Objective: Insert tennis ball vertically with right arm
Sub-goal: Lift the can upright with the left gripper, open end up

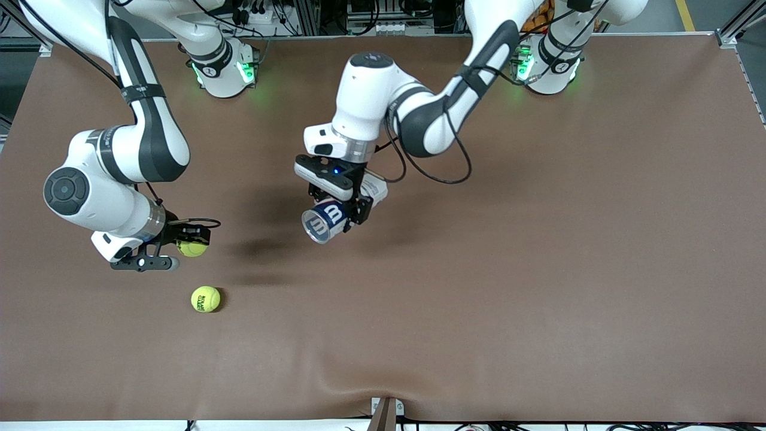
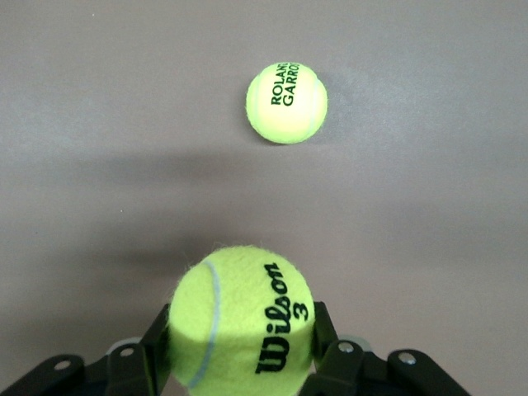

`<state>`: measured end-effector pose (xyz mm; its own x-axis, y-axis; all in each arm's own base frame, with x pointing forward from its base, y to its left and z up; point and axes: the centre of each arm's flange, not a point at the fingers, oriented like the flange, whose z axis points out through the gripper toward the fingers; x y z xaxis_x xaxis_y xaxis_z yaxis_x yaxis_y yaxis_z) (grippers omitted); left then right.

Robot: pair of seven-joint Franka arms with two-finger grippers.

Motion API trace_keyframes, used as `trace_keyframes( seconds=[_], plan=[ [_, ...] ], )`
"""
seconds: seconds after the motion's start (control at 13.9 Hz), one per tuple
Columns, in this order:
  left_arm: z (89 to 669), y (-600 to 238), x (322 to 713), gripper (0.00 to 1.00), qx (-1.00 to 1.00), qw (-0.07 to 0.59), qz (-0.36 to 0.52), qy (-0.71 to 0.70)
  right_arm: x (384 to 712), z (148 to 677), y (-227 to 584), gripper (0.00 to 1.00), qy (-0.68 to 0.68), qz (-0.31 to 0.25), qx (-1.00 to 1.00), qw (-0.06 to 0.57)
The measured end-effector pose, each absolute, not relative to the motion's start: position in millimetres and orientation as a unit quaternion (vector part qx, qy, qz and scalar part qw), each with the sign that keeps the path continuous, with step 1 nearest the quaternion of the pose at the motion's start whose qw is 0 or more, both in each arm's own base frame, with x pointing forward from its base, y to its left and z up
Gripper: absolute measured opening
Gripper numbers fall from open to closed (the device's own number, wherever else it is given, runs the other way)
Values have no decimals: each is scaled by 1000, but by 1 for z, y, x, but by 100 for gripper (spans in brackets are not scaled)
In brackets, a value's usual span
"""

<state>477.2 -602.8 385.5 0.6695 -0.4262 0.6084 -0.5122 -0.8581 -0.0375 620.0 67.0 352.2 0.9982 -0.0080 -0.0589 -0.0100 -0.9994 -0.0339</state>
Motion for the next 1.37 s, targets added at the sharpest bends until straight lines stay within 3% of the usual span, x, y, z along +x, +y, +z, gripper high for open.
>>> trace_keyframes(
  seconds=[0.5,1.01,1.37],
  plan=[
    [353,-625,440,75,890,60,412,-186,620,352,67,67,5,29,-999,17],
    [312,-643,404,76,860,100,477,-149,620,353,67,67,5,29,-999,17],
    [276,-634,405,77,822,97,545,-136,620,353,67,67,5,29,-999,17]
  ],
)
